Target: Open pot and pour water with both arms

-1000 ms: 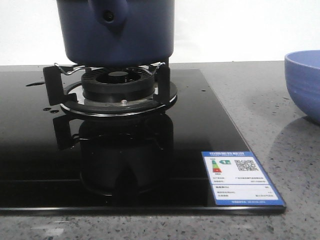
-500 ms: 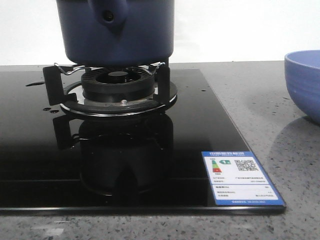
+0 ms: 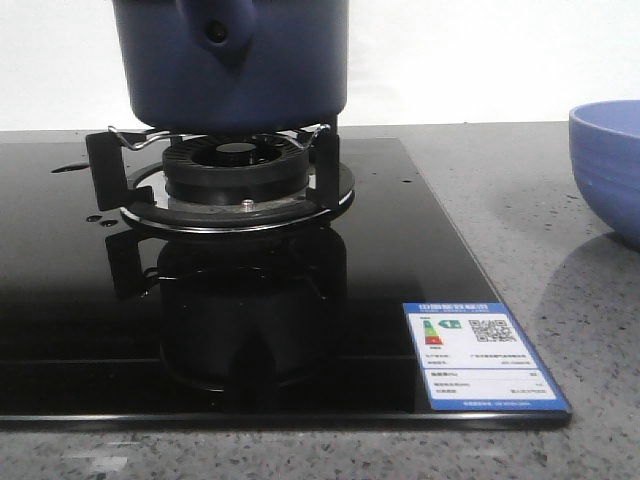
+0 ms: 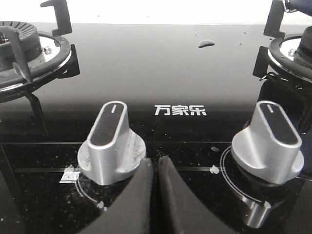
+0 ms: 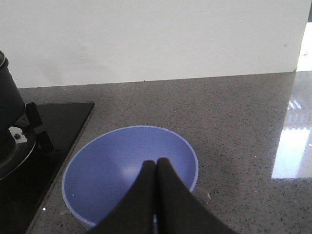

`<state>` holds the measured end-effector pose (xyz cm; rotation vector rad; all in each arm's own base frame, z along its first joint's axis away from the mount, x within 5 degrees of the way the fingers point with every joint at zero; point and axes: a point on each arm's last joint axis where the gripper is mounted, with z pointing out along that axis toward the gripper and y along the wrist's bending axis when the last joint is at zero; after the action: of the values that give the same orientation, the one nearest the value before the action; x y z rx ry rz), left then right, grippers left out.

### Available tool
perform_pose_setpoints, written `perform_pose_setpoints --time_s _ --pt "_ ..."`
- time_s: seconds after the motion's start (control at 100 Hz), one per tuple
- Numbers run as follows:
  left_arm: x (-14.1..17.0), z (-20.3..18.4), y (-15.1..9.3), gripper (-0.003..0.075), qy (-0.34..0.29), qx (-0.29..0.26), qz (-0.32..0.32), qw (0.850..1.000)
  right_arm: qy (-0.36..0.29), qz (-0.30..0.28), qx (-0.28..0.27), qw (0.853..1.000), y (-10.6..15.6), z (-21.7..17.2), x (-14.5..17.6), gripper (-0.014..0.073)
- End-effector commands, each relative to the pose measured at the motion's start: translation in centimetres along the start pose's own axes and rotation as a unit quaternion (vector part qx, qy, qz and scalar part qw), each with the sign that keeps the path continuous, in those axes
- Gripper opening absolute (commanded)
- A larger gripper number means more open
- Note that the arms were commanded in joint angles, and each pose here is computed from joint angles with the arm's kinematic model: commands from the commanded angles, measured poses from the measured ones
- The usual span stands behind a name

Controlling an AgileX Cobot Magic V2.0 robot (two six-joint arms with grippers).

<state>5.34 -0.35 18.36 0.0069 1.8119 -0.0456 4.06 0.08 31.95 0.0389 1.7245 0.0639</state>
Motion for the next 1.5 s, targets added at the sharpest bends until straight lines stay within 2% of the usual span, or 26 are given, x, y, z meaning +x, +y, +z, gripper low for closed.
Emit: perform_pose_setpoints --time_s 0.0,0.12,0.24,0.34,0.55,0.81,1.04,1.49 --pt "0.5 0.1 0.0 -0.002 -0.024 -0.001 -0.013 1.0 -0.045 -0.007 -0.005 0.999 0.1 -0.2 -1.3 -0.0063" --pt "0.5 0.1 0.0 -0.002 -0.024 -0.001 -0.013 1.0 -0.045 -0.007 -0.005 0.999 0.1 -0.2 -1.3 -0.0063" --pt "0.5 0.1 0.0 -0.002 -0.024 -0.001 -0.013 1.0 -0.025 -0.018 0.01 0.999 -0.2 0.3 0.1 -0.0063" --pt "0.5 0.1 0.0 -0.002 -0.024 -0.001 -0.013 1.0 -0.026 -0.017 0.024 0.999 -0.4 1.3 2.1 -0.0063" --pt "0.5 0.1 0.0 -0.002 -0.024 -0.001 -0.013 1.0 -0.079 -0.015 0.051 0.995 -1.2 3.4 7.2 -0.0063" --pt "0.5 0.1 0.0 -0.002 -0.024 -0.001 -0.013 1.0 -0.053 -0.024 0.059 0.997 -1.5 3.6 12.3 -0.0063" --pt "0.5 0.1 0.0 -0.002 -0.024 -0.001 -0.013 1.0 0.039 -0.006 0.065 0.997 -1.6 3.4 14.1 -0.0063" --pt "0.5 0.1 0.0 -0.002 -0.024 -0.001 -0.013 1.0 0.037 -0.006 0.064 0.997 -1.6 3.4 14.0 -0.0063"
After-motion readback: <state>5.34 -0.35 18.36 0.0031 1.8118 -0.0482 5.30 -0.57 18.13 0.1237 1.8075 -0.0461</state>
